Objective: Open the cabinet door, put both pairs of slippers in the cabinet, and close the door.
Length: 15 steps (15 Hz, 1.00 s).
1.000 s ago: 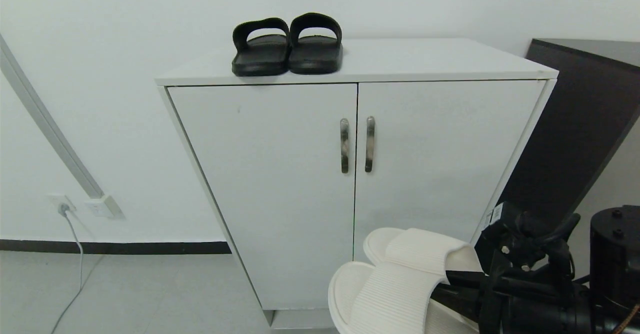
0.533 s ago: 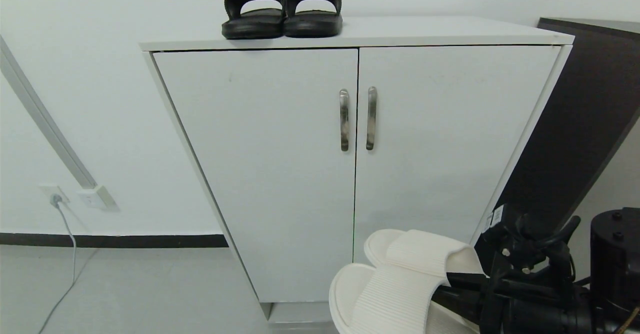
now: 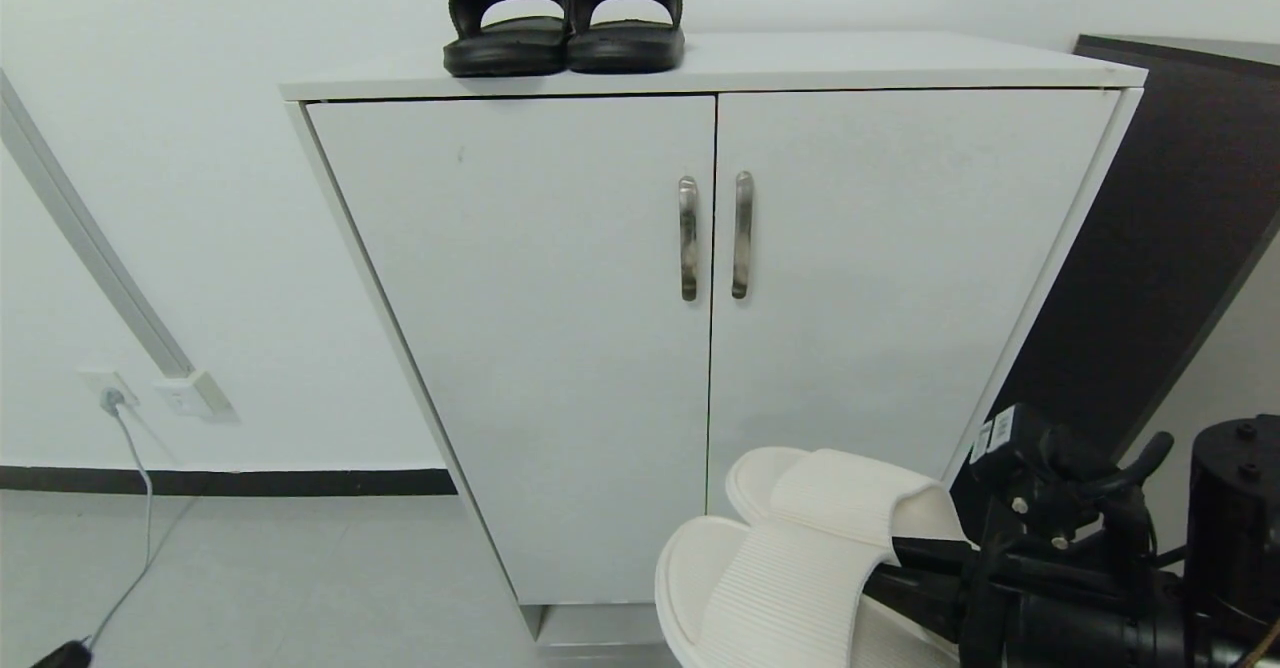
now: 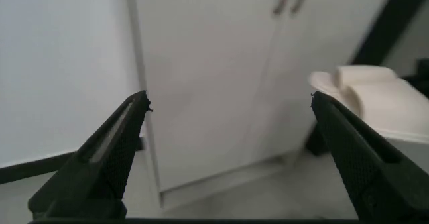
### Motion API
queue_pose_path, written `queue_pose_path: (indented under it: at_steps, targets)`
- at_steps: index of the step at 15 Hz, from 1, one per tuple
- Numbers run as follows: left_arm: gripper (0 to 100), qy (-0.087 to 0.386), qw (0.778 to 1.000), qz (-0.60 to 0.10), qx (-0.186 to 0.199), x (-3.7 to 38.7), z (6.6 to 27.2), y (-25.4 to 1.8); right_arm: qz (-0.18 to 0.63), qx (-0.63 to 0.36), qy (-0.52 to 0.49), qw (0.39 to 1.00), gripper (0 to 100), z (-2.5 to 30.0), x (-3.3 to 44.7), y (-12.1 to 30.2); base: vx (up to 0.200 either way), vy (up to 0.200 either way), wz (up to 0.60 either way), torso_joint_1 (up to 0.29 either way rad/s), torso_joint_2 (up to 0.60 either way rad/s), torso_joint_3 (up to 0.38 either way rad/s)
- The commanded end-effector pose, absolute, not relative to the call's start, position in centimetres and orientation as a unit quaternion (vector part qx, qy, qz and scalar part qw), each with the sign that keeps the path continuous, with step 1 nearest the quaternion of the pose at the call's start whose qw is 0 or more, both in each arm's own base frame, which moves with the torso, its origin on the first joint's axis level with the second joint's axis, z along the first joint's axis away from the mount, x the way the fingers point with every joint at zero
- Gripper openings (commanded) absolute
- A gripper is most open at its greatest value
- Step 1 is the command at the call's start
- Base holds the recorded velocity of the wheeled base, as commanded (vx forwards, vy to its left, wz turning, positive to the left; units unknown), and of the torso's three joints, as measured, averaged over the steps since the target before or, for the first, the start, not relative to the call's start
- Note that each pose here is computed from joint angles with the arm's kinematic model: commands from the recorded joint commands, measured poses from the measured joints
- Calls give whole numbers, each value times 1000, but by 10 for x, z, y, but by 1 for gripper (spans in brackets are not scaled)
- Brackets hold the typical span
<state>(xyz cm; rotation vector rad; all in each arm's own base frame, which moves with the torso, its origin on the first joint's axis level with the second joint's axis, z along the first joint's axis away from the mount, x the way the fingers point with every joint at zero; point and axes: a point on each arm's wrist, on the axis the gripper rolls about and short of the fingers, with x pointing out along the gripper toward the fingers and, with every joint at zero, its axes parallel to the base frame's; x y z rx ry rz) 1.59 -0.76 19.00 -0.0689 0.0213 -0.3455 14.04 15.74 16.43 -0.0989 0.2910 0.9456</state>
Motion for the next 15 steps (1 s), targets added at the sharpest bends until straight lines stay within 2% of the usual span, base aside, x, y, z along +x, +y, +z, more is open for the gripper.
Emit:
queue_pose_path:
  at_steps: [1,4,6,8,10,11,13,15]
  targets:
    - [100,98,951,-288,-54,72,198,-16,454,-51,148,877,0,160,142,159,0,0,0,0,0,0]
    - [100,92,914,-394,-44,108,214,-45,452,-53,154,877,0,157,143,160,0,0,0,0,0,0]
    - [100,83,910,-403,-40,132,228,-74,452,-52,155,877,0,157,143,160,0,0,0,0,0,0]
    - [100,72,890,-441,-96,134,256,-105,452,-52,153,877,0,158,143,160,0,0,0,0,0,0]
    - [100,57,871,-477,-100,140,276,-130,452,-51,148,878,0,160,143,161,0,0,0,0,0,0]
    - [100,57,868,-483,-100,144,280,-137,452,-51,149,878,0,160,143,160,0,0,0,0,0,0]
    - [100,78,855,-504,-94,163,278,-170,452,-51,149,878,0,160,143,160,0,0,0,0,0,0]
    - [100,90,855,-504,-88,179,273,-186,452,-51,149,878,0,160,143,160,0,0,0,0,0,0]
